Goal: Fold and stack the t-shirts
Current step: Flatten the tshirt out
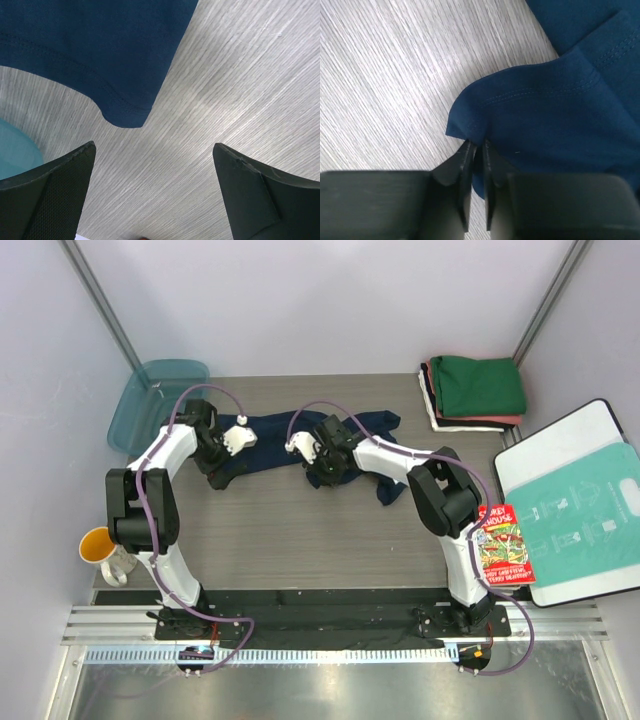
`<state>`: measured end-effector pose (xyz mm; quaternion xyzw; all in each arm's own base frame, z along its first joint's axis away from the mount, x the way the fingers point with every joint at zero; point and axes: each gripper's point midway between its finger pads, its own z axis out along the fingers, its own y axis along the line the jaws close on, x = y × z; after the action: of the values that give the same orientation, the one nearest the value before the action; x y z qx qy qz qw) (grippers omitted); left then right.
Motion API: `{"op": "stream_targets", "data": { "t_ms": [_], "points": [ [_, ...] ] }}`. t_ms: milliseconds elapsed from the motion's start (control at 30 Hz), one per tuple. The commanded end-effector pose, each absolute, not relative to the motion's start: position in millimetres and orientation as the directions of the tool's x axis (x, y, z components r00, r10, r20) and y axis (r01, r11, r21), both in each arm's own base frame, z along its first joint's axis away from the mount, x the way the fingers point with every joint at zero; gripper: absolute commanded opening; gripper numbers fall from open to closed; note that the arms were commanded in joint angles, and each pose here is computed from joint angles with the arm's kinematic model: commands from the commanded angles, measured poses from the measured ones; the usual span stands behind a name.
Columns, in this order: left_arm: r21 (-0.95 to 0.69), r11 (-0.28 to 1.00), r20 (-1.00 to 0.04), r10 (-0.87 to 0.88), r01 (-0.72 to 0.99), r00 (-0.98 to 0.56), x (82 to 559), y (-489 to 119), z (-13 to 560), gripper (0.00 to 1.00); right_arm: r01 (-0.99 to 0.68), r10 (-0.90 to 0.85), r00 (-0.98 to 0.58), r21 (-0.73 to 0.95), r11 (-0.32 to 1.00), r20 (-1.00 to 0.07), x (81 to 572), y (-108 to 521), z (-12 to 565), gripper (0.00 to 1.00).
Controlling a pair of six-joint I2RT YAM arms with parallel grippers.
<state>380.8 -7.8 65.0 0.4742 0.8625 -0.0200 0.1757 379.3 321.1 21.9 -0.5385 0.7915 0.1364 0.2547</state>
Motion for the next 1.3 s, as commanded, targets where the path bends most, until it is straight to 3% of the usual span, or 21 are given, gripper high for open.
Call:
{"op": "stream_targets", "data": {
  "t_ms": [0, 67, 267, 500, 700, 1267],
  "points": [
    [0.184, 0.555, -0.348, 0.809, 0.811, -0.475, 391.9, -6.5, 79.2, 1.00, -0.924, -0.845, -0.319, -0.057, 0.377, -0.430, 362.1, 297.1, -20.7, 0.15],
    [0.186, 0.554, -0.347, 0.810, 0.811, -0.473, 391.1, -6.1, 79.2, 1.00, -0.926, -0.854, -0.305, -0.080, 0.370, -0.421, 363.3, 293.8, -19.0, 0.01],
    [0.182, 0.552, -0.347, 0.810, 0.813, -0.472, 388.1, -5.0, 77.1, 1.00, -0.918, -0.900, -0.194, -0.253, 0.307, -0.390, 386.1, 279.3, 26.1, 0.01],
    [0.178, 0.542, -0.345, 0.816, 0.821, -0.464, 391.8, -5.6, 73.5, 1.00, -0.802, -0.913, -0.066, -0.523, 0.289, -0.403, 425.2, 252.1, 152.2, 0.01],
    [0.168, 0.505, -0.357, 0.832, 0.846, -0.426, 396.0, -10.2, 74.2, 1.00, -0.651, -0.926, -0.053, -0.690, 0.316, -0.374, 447.6, 211.7, 233.1, 0.01],
    [0.234, 0.385, -0.297, 0.903, 0.893, -0.311, 408.9, -35.0, 26.4, 1.00, -0.426, -0.928, -0.083, -0.828, 0.364, -0.364, 481.8, 151.4, 315.3, 0.01]
  ]
}}
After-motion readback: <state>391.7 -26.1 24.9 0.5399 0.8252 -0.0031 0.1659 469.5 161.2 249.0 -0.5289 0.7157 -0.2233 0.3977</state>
